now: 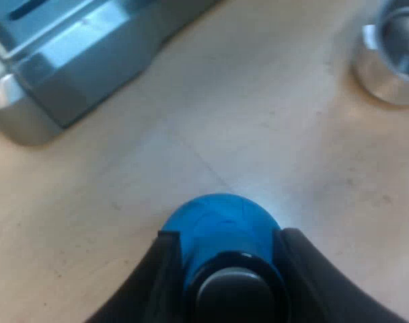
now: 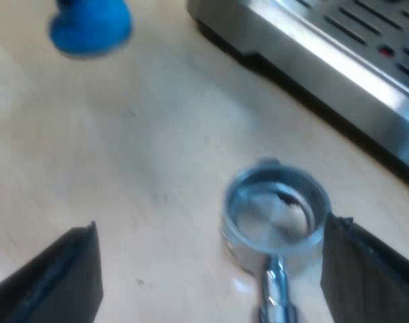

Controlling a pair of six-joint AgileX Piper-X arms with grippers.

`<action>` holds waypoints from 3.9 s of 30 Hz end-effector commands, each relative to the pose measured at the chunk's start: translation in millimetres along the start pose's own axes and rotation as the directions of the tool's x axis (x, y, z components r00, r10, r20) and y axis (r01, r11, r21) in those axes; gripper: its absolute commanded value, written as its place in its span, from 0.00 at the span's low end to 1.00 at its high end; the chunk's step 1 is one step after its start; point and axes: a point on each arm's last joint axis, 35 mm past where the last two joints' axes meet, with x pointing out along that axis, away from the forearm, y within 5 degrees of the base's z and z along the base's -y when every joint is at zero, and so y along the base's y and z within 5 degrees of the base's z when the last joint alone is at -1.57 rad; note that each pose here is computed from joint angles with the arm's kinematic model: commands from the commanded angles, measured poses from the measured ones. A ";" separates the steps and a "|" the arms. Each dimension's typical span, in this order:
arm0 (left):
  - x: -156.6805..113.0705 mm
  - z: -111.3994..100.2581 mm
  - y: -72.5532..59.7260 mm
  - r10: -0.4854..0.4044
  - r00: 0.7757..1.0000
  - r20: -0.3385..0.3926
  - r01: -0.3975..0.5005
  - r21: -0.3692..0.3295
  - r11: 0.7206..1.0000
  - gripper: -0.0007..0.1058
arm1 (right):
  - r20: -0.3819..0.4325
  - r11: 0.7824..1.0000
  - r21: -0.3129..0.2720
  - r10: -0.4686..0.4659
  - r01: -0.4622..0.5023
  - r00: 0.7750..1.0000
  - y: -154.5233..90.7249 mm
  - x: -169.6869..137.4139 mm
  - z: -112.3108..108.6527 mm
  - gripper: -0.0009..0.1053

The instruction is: Grind coffee beans and then tamp

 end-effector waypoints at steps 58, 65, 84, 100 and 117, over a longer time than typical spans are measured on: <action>91.7 74.8 -108.2 -0.135 0.974 -0.185 0.191 0.331 0.924 0.01 | 0.052 0.994 0.081 -0.075 0.071 0.996 2.6 -2.6 -48.3 0.66; 106.6 71.5 -107.1 -0.119 0.969 -0.216 0.188 0.331 0.925 0.01 | 0.052 0.994 0.081 -0.075 0.071 0.996 2.6 -2.6 -48.3 0.66; 122.2 41.5 -93.4 -0.091 0.955 -0.281 0.183 0.320 0.930 0.01 | 0.052 0.994 0.081 -0.075 0.071 0.996 2.6 -2.6 -48.3 0.66; 132.8 -5.7 -71.7 -0.049 0.914 -0.403 0.180 0.296 0.938 0.01 | 0.052 0.992 0.104 -0.075 0.069 0.996 2.6 -2.6 -48.3 0.66; 118.8 7.4 -77.7 -0.072 0.929 -0.363 0.191 0.302 0.934 0.01 | 0.060 0.991 0.118 -0.074 0.067 0.995 2.4 -2.7 -46.8 0.66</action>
